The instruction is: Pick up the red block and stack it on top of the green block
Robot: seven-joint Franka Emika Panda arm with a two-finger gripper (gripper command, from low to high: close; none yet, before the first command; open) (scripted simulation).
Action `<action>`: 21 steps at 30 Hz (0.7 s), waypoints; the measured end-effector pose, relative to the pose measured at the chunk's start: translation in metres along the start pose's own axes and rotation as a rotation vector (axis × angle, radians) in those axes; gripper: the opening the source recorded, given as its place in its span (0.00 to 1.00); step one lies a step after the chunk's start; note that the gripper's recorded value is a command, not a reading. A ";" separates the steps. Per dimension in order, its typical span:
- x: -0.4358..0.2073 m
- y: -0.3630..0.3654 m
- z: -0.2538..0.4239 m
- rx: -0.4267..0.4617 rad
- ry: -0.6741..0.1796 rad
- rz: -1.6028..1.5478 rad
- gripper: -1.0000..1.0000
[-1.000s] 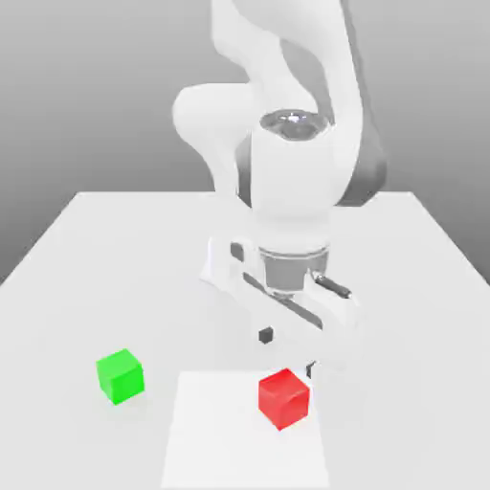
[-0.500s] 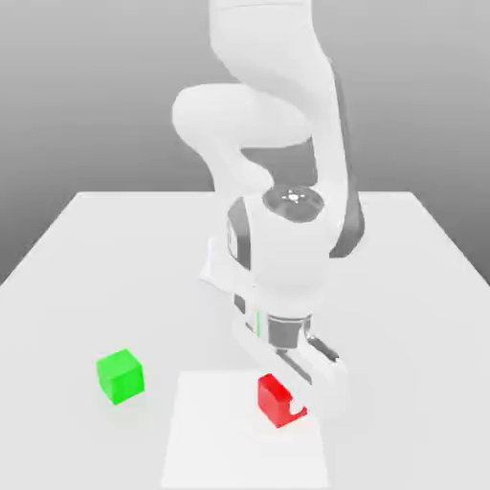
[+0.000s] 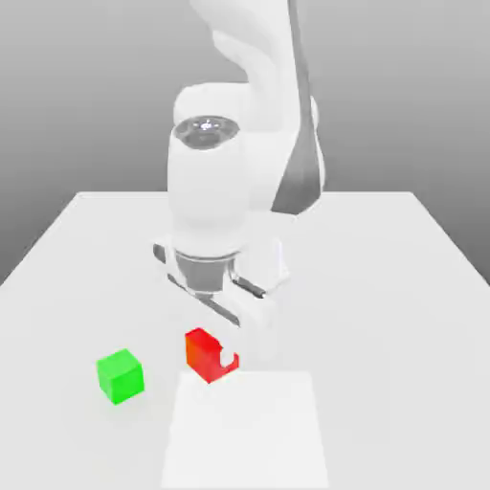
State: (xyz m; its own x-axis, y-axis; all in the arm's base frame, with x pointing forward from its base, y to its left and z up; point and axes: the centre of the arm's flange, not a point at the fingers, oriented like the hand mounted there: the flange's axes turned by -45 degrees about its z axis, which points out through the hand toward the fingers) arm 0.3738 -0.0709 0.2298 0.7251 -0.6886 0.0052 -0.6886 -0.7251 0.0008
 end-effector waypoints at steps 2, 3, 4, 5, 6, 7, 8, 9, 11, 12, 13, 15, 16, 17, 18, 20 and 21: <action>0.009 0.017 -0.003 0.000 0.000 -0.049 0.00; 0.013 0.026 -0.005 0.000 0.000 -0.074 0.00; 0.017 0.035 -0.006 0.000 -0.001 -0.099 0.00; 0.021 0.045 -0.008 0.000 -0.001 -0.123 0.00; 0.025 0.054 -0.009 0.000 -0.002 -0.146 0.00; 0.028 0.064 -0.010 0.000 -0.002 -0.169 0.00; 0.031 0.074 -0.012 0.000 -0.002 -0.191 0.00; 0.034 0.085 -0.013 0.000 -0.003 -0.213 0.00; 0.039 0.106 -0.015 0.001 -0.004 -0.258 0.00; 0.041 0.112 -0.014 0.002 -0.005 -0.273 0.00; 0.042 0.115 -0.010 0.004 -0.005 -0.281 0.00; 0.044 0.116 0.002 0.007 -0.004 -0.288 0.00; 0.044 0.116 0.009 0.008 -0.004 -0.291 0.00; 0.044 0.116 0.017 0.008 -0.004 -0.291 0.00; 0.044 0.116 0.025 0.007 -0.004 -0.292 0.00; 0.043 0.118 0.042 0.005 -0.005 -0.290 0.00; 0.042 0.119 0.047 0.003 -0.005 -0.289 1.00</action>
State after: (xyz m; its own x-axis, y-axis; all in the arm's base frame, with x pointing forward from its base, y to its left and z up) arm 0.3227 -0.1858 0.1827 0.8911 -0.4537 0.0003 -0.4537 -0.8911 -0.0015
